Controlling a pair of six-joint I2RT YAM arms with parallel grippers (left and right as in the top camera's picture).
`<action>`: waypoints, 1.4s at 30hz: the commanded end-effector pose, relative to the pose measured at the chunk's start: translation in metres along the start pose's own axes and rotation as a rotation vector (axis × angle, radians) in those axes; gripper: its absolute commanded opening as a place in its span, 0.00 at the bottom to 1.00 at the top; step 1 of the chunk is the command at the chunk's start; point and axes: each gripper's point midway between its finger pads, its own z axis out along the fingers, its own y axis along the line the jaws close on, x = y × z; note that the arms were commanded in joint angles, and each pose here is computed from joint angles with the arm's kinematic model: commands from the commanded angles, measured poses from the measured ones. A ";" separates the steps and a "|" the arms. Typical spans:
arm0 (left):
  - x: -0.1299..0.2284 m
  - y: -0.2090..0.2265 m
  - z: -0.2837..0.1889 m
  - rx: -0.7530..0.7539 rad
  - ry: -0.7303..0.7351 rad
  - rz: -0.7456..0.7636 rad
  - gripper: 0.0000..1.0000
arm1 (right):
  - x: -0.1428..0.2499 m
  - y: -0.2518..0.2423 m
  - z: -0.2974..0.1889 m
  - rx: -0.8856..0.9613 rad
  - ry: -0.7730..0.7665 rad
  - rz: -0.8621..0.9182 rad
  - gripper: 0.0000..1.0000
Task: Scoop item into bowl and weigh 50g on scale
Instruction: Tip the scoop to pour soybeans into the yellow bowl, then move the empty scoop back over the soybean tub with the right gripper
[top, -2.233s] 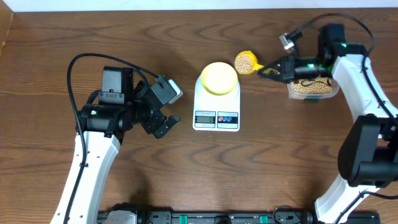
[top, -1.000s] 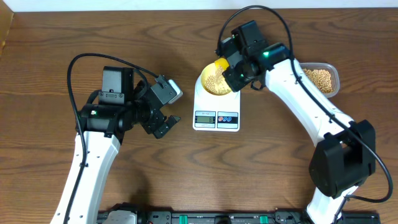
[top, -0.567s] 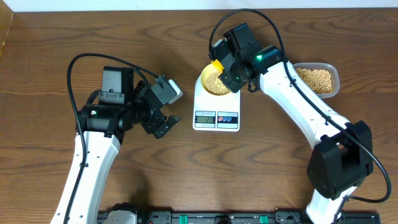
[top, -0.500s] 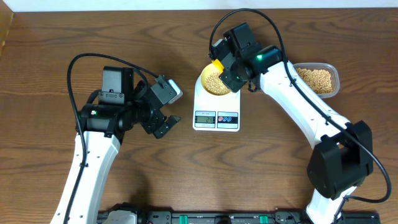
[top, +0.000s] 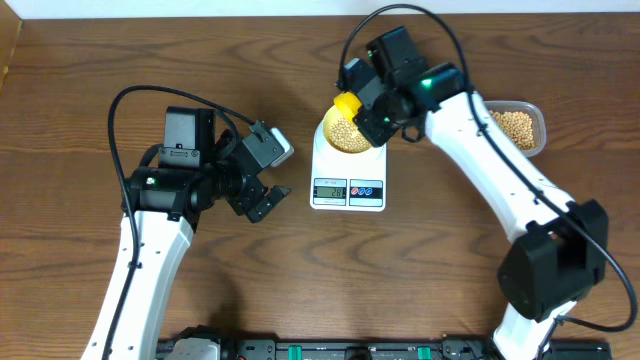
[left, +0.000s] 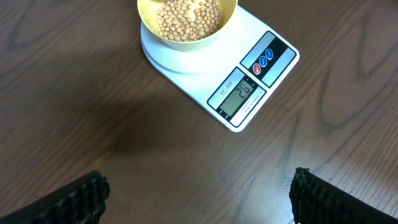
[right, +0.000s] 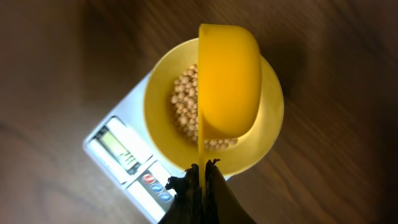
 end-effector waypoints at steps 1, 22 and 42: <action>0.002 0.000 0.000 0.000 0.004 0.009 0.95 | -0.019 -0.003 -0.051 -0.093 -0.140 0.061 0.01; 0.002 0.000 0.000 -0.001 0.005 0.009 0.95 | 0.095 -0.123 -0.128 0.151 0.011 0.458 0.01; 0.002 0.000 0.000 -0.001 0.005 0.009 0.95 | 0.154 -0.140 -0.144 0.237 0.164 0.735 0.01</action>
